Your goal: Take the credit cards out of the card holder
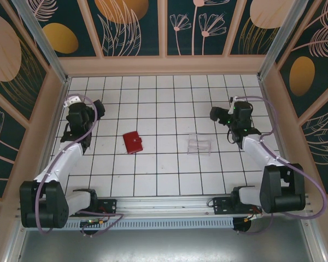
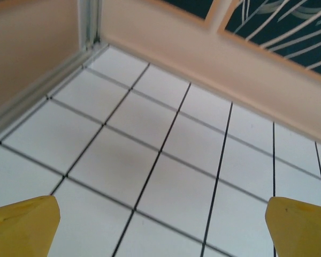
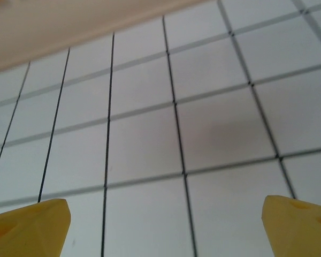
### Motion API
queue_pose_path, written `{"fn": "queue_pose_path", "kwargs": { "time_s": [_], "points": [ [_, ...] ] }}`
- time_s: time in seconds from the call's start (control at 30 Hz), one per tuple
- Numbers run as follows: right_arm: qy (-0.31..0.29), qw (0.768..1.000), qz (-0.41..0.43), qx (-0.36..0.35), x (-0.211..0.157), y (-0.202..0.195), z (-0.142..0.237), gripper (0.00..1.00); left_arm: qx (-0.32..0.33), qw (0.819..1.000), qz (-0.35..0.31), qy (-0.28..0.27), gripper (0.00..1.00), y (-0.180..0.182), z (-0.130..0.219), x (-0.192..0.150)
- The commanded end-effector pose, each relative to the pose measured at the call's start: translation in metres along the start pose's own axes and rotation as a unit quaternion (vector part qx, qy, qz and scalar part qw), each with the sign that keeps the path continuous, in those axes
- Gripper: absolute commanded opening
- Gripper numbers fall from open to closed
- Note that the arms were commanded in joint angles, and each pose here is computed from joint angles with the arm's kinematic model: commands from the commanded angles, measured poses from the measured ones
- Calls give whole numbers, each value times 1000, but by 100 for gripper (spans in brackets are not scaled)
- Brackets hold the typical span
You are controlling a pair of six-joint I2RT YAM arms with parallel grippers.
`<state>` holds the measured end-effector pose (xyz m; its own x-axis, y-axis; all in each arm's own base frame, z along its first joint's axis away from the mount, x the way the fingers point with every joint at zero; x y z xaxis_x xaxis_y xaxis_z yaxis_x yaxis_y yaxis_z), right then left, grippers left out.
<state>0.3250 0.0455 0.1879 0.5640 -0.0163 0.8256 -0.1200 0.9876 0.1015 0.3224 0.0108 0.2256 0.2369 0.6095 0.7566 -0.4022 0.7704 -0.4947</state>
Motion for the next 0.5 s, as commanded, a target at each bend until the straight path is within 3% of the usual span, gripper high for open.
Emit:
{"fn": "queue_pose_path", "kwargs": {
  "time_s": [0.0, 0.33, 0.47],
  "points": [
    [96, 995, -13, 3, -20, 18, 15, 91, 26, 996, 22, 80, 99, 2, 9, -12],
    [222, 975, 15, 1, -39, 43, 35, 68, -27, 985, -47, 162, 98, -27, 18, -1],
    [246, 969, 14, -17, -48, 41, 38, 54, -22, 984, -70, 162, 99, -21, 17, -7]
  ]
}}
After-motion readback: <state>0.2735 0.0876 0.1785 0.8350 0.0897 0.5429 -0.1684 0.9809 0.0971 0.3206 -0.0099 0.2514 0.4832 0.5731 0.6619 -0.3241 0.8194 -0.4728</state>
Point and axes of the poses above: each hand's point on the last joint's axis, 136 mm out from that joint toward the fingers, its own z axis back along the fingers, its own y axis along the line the jaws close on, x = y × z, the point moved 7 cm from there along z, back along the fingers, and after that the axes turned 13 degrees about z, right-handed, at the moved point
